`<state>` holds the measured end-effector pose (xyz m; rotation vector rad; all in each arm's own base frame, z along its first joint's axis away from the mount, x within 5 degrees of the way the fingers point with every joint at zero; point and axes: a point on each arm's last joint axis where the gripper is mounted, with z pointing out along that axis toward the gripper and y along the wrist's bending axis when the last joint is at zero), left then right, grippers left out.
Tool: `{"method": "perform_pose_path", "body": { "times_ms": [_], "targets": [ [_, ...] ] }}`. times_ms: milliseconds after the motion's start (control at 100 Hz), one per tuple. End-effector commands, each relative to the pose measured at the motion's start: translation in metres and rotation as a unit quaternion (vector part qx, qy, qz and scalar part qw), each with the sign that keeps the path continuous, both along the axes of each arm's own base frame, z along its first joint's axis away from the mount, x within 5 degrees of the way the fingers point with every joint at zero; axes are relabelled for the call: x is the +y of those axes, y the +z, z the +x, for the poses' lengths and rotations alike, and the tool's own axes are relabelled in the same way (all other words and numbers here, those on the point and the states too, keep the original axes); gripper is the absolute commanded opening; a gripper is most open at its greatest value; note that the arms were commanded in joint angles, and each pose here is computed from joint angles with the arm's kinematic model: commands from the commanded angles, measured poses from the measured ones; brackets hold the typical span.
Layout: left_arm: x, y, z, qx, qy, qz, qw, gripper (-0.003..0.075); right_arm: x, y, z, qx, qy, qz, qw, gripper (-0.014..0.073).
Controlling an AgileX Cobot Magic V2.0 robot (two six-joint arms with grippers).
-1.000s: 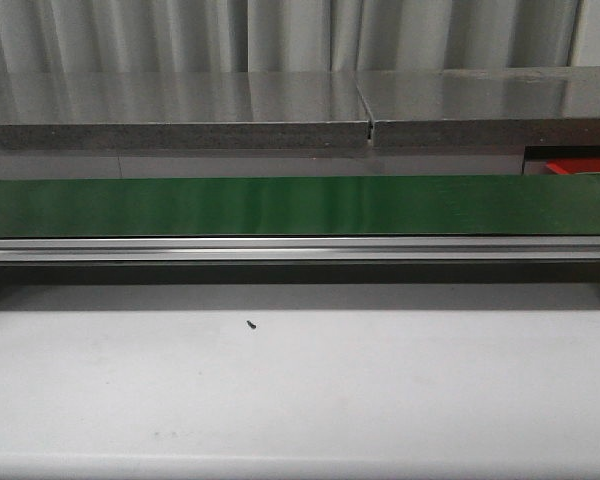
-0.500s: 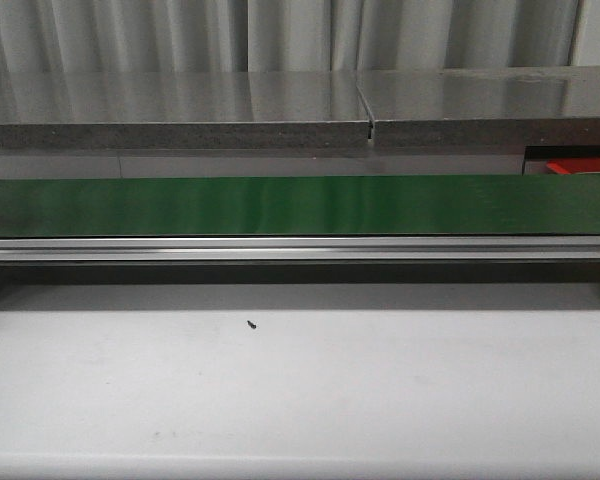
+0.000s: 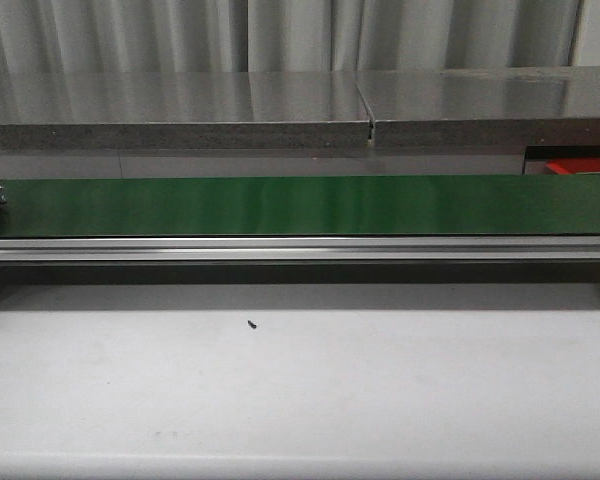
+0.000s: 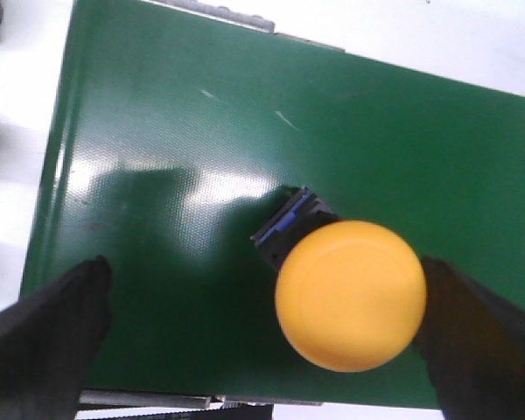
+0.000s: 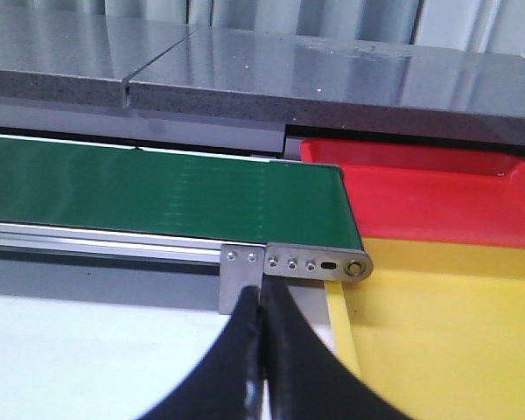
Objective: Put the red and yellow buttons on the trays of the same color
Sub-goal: 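Grasp the yellow button with the left gripper and set it on the belt, then move the left gripper back over a red push button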
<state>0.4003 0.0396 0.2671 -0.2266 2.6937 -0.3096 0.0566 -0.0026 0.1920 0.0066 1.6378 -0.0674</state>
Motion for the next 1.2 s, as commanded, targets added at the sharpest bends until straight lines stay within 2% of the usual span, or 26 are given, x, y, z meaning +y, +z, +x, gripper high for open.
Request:
{"method": "perform_pose_path", "body": {
  "times_ms": [0,320,420,500,600,770,940,1190],
  "targets": [
    [-0.005,0.053,-0.008,-0.083,0.004,-0.006,0.997,0.0631,0.000,0.009,-0.001,-0.051,-0.002,-0.005,0.999,-0.0099],
    [0.002,0.125,-0.052,-0.186,0.022,0.023,0.982,0.0629,0.000,0.009,-0.001,-0.051,-0.002,-0.005,0.999,-0.0099],
    [0.018,0.140,-0.070,-0.193,0.041,0.059,0.979,0.0629,0.000,0.009,-0.001,-0.051,-0.002,-0.005,0.999,-0.0099],
    [0.037,0.143,-0.084,-0.180,0.078,0.063,0.979,0.0629,0.000,0.009,-0.001,-0.051,-0.002,-0.005,0.999,-0.0099],
    [0.061,0.136,-0.096,-0.152,0.115,0.064,0.980,0.0629,0.000,0.009,-0.001,-0.051,-0.002,-0.005,0.999,-0.0099],
    [0.091,0.102,-0.112,-0.081,0.159,0.083,0.980,0.0629,0.000,0.009,-0.001,-0.051,-0.002,-0.005,0.999,-0.0099],
    [0.112,0.066,-0.120,-0.055,0.225,0.123,0.965,0.0629,0.000,0.009,-0.001,-0.051,-0.002,-0.005,0.999,-0.0099],
    [0.137,0.033,-0.125,-0.036,0.279,0.112,0.953,0.0629,0.000,0.009,-0.001,-0.051,-0.002,-0.005,0.999,-0.0099]
  ]
}}
